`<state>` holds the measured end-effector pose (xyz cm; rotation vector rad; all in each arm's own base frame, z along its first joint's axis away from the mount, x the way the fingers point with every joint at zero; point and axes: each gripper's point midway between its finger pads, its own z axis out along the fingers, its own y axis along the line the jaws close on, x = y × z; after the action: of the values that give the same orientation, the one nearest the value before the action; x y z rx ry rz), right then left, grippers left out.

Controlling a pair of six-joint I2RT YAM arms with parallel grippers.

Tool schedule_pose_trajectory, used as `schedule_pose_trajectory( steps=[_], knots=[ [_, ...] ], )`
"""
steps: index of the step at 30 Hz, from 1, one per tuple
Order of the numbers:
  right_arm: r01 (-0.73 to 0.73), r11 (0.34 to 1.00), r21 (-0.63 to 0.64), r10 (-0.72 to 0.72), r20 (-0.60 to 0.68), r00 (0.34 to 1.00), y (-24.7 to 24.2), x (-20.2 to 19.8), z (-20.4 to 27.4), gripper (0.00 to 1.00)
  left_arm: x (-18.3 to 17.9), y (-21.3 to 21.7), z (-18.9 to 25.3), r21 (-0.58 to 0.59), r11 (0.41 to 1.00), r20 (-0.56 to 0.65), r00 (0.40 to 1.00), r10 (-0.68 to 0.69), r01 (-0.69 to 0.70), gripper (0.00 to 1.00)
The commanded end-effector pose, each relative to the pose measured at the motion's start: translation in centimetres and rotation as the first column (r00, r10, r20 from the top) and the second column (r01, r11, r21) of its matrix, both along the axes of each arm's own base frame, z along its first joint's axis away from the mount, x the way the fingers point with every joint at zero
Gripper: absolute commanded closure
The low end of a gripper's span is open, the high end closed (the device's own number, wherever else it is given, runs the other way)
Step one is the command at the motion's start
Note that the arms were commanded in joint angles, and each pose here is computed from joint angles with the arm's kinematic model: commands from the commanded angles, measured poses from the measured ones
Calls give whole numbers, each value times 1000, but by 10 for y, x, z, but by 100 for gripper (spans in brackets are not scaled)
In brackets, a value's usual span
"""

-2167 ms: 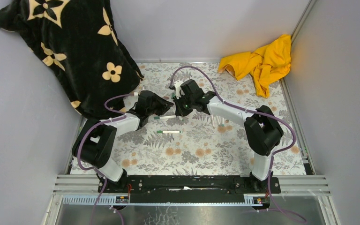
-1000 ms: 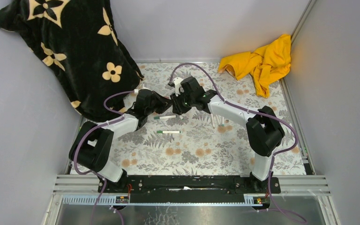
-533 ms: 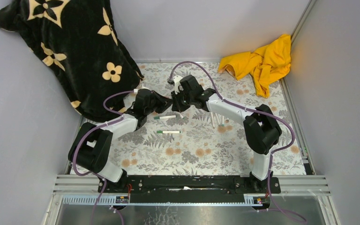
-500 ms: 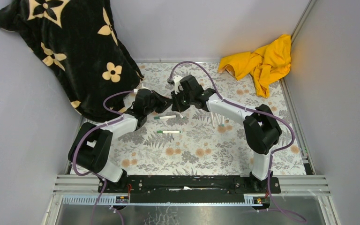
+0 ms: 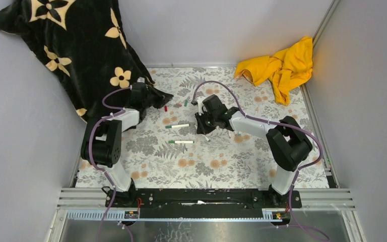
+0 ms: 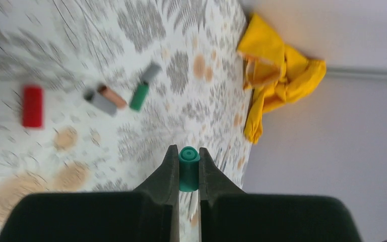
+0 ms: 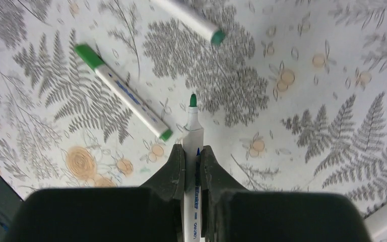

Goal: Open the pen caps

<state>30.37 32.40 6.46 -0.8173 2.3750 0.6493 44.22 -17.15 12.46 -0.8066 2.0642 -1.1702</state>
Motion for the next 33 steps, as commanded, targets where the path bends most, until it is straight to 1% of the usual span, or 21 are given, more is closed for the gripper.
schedule_pose_trajectory(
  steps=[1, 4, 6, 8, 10, 13, 16, 17, 19, 22, 26, 28, 30, 33],
  knots=[
    [-7, 1000, 26, 6, 27, 1000, -7, -8, 21, 100, 28, 24, 17, 47, 998, 90, 995, 43, -48, 100],
    [19, 1000, 24, -20, 55, 998, -12, -2, 28, 100, 34, 19, 18, 68, 998, 90, 996, 6, -12, 100],
    [61, 998, 9, -61, 74, 995, -18, 9, 32, 100, 36, 18, 13, 108, 994, 72, 997, -2, -6, 100],
    [117, 993, -21, -115, 86, 990, -27, 21, 31, 100, 38, 19, 1, 170, 986, 31, 999, -9, 3, 100],
    [170, 984, -50, -166, 87, 982, -35, 32, 26, 100, 36, 19, -16, 199, 980, -32, 999, -8, 14, 99],
    [251, 964, -89, -243, 95, 965, -46, 48, 13, 100, 34, 23, -40, 220, 975, -105, 994, 19, 5, 92],
    [323, 939, -120, -309, 123, 943, -58, 62, -2, 100, 33, 27, -58, 247, 969, -142, 989, 34, 2, 88],
    [340, 932, -126, -325, 126, 937, -60, 66, -7, 100, 32, 28, -63, 255, 967, -152, 988, 39, 1, 84],
    [370, 919, -139, -354, 126, 927, -67, 72, -16, 100, 30, 28, -73, 259, 966, -175, 984, 44, 3, 79],
    [399, 903, -161, -384, 119, 916, -74, 77, -28, 100, 29, 29, -83, 265, 964, -193, 980, 48, 5, 73],
    [453, 871, -192, -434, 133, 891, -87, 80, -39, 96, 26, 29, -91, 271, 963, -203, 978, 52, 5, 62],
    [474, 856, -204, -455, 136, 880, -94, 80, -43, 91, 25, 29, -92, 273, 962, -201, 978, 51, 6, 54],
    [489, 845, -217, -470, 134, 872, -100, 79, -47, 87, 24, 29, -93, 272, 962, -201, 978, 53, 4, 50],
    [507, 830, -234, -487, 140, 862, -109, 77, -52, 80, 22, 28, -92, 270, 963, -201, 978, 53, 3, 49]
  ],
)
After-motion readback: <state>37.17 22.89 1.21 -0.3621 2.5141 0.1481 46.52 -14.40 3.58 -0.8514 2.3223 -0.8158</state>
